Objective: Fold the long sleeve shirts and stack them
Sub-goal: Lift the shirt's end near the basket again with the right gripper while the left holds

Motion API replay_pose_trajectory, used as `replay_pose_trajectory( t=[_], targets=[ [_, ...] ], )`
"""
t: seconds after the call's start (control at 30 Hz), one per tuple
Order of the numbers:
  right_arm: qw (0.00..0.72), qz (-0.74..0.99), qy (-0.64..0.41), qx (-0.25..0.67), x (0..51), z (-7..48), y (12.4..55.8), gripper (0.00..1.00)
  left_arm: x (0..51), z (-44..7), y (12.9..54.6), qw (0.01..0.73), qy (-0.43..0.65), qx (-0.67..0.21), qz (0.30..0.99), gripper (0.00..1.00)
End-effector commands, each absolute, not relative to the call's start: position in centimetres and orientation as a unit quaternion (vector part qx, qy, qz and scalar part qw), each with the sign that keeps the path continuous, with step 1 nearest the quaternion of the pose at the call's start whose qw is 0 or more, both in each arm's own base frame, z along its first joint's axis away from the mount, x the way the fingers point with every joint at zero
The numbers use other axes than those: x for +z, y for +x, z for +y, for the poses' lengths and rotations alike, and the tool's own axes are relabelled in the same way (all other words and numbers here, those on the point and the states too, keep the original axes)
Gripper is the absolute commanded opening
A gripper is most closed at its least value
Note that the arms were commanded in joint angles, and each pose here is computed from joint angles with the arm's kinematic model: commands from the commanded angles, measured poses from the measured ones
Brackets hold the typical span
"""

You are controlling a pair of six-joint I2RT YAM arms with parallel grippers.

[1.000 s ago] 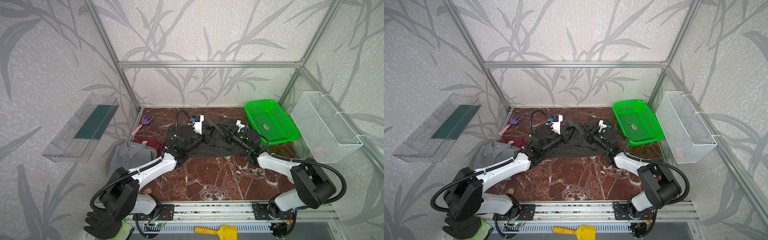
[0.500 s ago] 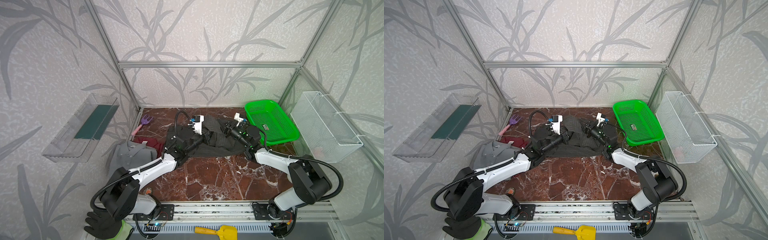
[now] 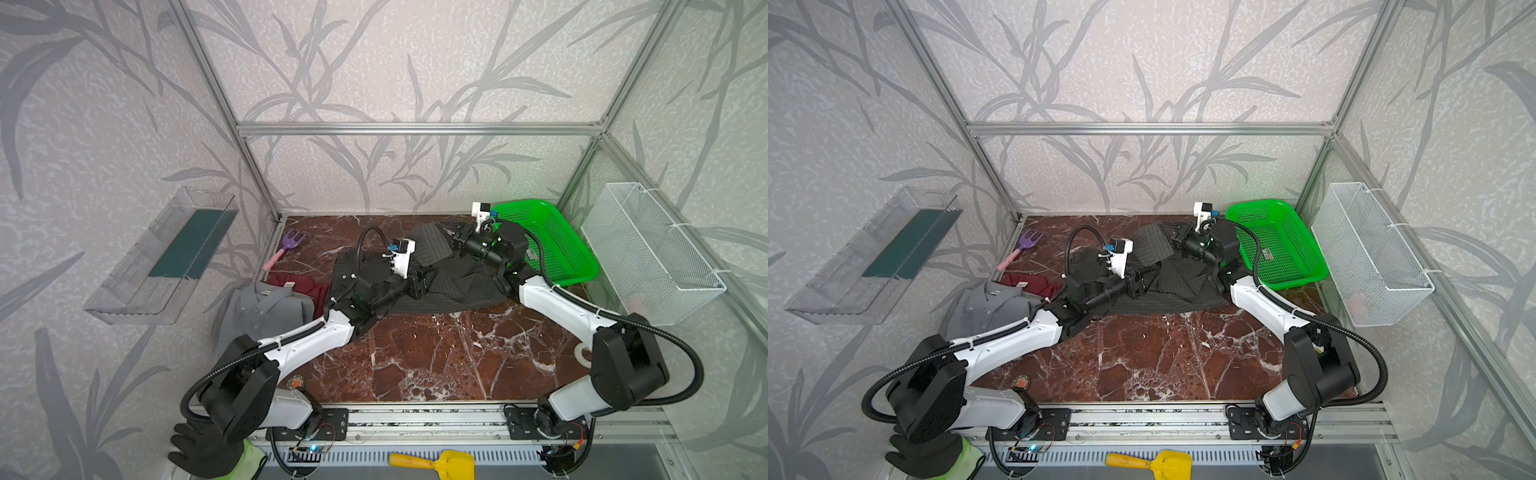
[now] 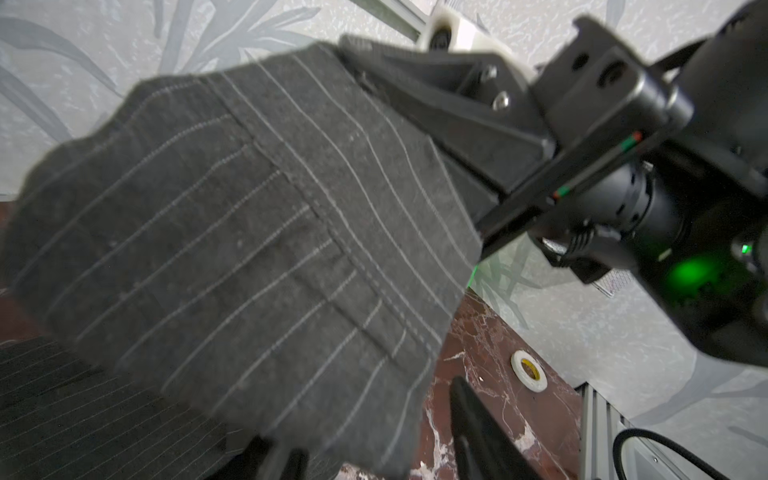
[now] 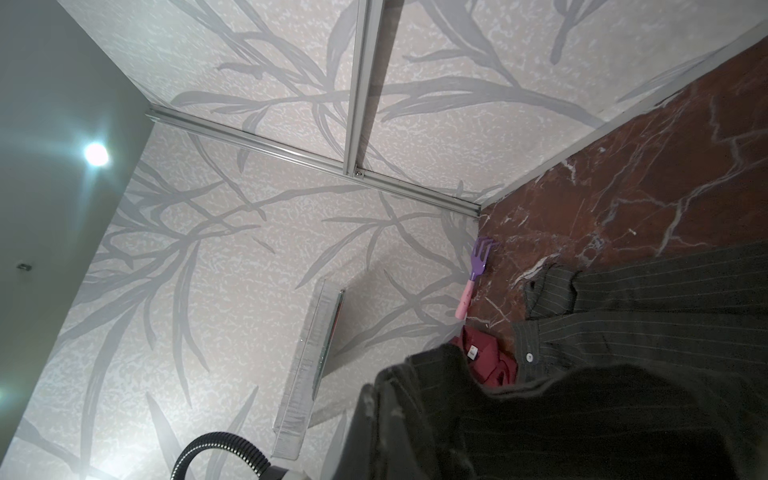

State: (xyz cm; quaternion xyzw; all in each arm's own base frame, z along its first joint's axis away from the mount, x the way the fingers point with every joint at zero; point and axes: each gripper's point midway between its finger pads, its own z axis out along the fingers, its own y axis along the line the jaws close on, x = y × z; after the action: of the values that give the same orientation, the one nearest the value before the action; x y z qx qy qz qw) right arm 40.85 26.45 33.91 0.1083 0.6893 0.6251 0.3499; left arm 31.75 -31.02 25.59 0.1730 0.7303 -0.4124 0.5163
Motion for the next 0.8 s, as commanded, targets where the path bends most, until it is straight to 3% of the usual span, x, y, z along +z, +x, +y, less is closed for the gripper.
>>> replay_pose_trajectory(
  t=[0.0,0.13,0.33,0.57,0.77],
  targets=[
    [0.404,0.73,0.025,0.551,37.1,25.3,39.8,0.0,27.5,-30.9,30.4,0.533,0.217,-0.401,0.713,0.58],
    [0.443,0.783,-0.044,0.434,38.8,24.0,40.0,0.0,29.0,-29.8,29.8,0.55,0.239,-0.367,0.711,0.6],
    [0.448,0.824,-0.104,0.332,39.6,23.2,39.6,0.0,31.0,-27.8,29.5,0.581,0.255,-0.31,0.708,0.64],
    [0.453,0.832,-0.135,0.291,40.3,23.6,38.1,0.0,31.9,-27.7,29.6,0.589,0.265,-0.297,0.704,0.64],
    [0.473,0.831,-0.072,0.285,40.7,22.1,38.2,0.0,32.5,-29.7,29.0,0.568,0.264,-0.362,0.69,0.63]
  ],
)
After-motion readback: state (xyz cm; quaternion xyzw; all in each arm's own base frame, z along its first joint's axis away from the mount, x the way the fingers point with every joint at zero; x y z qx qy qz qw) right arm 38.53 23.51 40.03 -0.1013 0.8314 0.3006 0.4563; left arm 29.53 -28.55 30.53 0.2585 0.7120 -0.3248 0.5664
